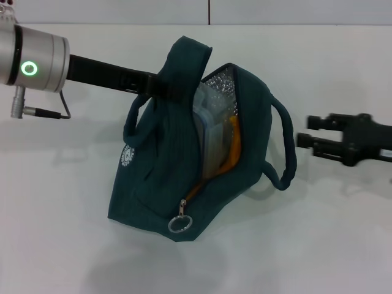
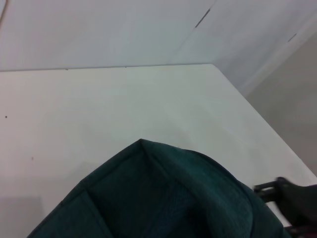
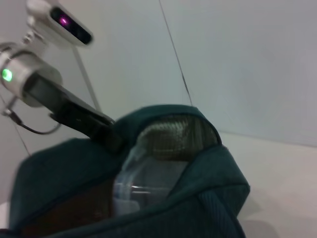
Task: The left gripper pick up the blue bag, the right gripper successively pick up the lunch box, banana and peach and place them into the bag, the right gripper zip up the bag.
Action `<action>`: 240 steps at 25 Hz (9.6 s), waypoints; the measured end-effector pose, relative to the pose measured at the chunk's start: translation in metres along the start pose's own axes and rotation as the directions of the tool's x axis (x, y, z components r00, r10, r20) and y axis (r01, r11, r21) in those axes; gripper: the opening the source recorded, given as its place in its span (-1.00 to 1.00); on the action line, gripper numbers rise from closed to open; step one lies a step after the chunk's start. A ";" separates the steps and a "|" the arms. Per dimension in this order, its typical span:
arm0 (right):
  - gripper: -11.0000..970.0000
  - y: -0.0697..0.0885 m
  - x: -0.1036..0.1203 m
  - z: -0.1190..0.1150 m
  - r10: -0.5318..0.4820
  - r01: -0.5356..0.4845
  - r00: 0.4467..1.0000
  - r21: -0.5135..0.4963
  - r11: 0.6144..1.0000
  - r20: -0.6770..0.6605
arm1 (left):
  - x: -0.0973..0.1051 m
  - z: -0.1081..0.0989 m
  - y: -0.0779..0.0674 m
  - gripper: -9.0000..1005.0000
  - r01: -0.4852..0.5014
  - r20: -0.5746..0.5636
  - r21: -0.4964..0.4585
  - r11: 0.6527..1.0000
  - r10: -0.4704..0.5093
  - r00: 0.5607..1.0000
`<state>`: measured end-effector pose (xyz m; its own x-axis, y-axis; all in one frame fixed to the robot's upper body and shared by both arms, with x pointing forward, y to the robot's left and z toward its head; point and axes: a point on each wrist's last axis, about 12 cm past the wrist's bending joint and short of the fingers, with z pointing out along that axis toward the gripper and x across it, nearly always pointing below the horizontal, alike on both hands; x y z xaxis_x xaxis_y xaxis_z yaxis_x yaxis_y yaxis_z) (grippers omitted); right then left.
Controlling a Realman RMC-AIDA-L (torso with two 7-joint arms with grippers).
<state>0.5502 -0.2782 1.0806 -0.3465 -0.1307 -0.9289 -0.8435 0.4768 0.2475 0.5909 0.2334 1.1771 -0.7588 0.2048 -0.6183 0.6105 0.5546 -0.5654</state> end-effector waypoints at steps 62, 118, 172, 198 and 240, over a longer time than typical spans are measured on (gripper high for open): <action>0.05 0.045 -0.041 -0.066 -0.022 0.129 0.937 -0.286 0.949 0.349 | 0.030 -0.009 0.027 -0.77 0.066 0.083 0.137 0.988 -0.078 0.993; -0.49 0.040 0.003 0.062 -0.024 -0.006 0.994 -0.268 0.963 -0.109 | 0.030 -0.009 0.028 -0.70 0.066 0.093 0.128 0.990 -0.078 0.993; -0.94 0.054 -0.058 0.053 -0.241 0.204 0.968 -0.346 0.916 -0.066 | 0.032 -0.008 0.027 -0.63 0.067 0.092 0.141 0.988 -0.081 0.992; -0.94 0.056 -0.091 0.066 -0.221 0.230 0.973 -0.362 0.904 0.067 | 0.087 -0.047 0.031 -0.24 -0.078 0.444 0.270 0.960 -0.052 0.894; -0.93 0.048 -0.115 0.109 -0.134 0.162 0.986 -0.347 0.924 0.103 | 0.210 0.044 0.003 0.06 -0.274 0.739 -0.132 0.953 0.279 0.614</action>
<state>0.5945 -0.1460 1.1692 -0.1857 -0.1029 -0.9772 -0.9778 0.1180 0.1734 0.4433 0.2423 1.0210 -0.1273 -0.3150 -0.9405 0.7594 0.5790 -0.2967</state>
